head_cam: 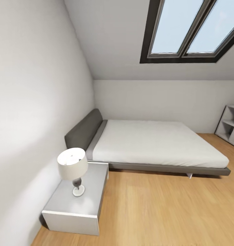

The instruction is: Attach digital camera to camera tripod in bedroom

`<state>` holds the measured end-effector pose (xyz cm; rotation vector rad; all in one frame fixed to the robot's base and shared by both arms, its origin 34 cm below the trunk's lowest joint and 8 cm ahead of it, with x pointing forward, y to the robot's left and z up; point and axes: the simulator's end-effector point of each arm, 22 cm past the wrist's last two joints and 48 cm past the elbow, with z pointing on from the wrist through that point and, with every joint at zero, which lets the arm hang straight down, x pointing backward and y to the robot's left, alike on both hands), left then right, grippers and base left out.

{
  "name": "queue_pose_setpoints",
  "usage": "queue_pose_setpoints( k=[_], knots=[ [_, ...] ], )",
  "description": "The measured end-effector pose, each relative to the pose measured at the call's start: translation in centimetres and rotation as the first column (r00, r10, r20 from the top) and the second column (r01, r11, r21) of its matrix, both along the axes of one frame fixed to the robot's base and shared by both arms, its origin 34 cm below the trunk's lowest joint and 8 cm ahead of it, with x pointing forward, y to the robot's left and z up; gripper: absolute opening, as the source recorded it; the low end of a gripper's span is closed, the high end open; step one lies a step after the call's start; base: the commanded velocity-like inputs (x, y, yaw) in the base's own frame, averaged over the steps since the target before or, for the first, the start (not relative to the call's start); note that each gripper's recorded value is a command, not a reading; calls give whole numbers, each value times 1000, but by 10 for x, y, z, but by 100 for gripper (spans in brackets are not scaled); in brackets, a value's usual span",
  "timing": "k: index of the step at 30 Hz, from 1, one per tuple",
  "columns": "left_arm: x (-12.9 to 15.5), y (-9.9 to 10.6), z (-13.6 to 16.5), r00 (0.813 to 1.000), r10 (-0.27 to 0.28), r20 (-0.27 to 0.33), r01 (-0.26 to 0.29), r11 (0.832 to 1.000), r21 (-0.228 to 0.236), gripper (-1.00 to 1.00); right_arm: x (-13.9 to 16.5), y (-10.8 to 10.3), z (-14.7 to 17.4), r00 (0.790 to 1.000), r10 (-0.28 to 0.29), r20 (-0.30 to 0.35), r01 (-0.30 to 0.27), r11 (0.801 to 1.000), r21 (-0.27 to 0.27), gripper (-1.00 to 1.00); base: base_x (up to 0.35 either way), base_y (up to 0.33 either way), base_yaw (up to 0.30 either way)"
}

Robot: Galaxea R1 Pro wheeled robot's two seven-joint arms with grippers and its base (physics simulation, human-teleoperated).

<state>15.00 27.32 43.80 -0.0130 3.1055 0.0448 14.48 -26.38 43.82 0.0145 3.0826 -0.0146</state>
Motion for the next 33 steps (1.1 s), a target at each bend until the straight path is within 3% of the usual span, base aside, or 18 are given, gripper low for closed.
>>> queue_pose_setpoints(
  k=[33],
  knots=[
    [6, 1, 0, 1000, 0, 16, 0, 1000, 1, 100, 10, -3, 1, 999, 4, 35, -4, 1000, -9, 100, 0, 0, -296]
  ],
)
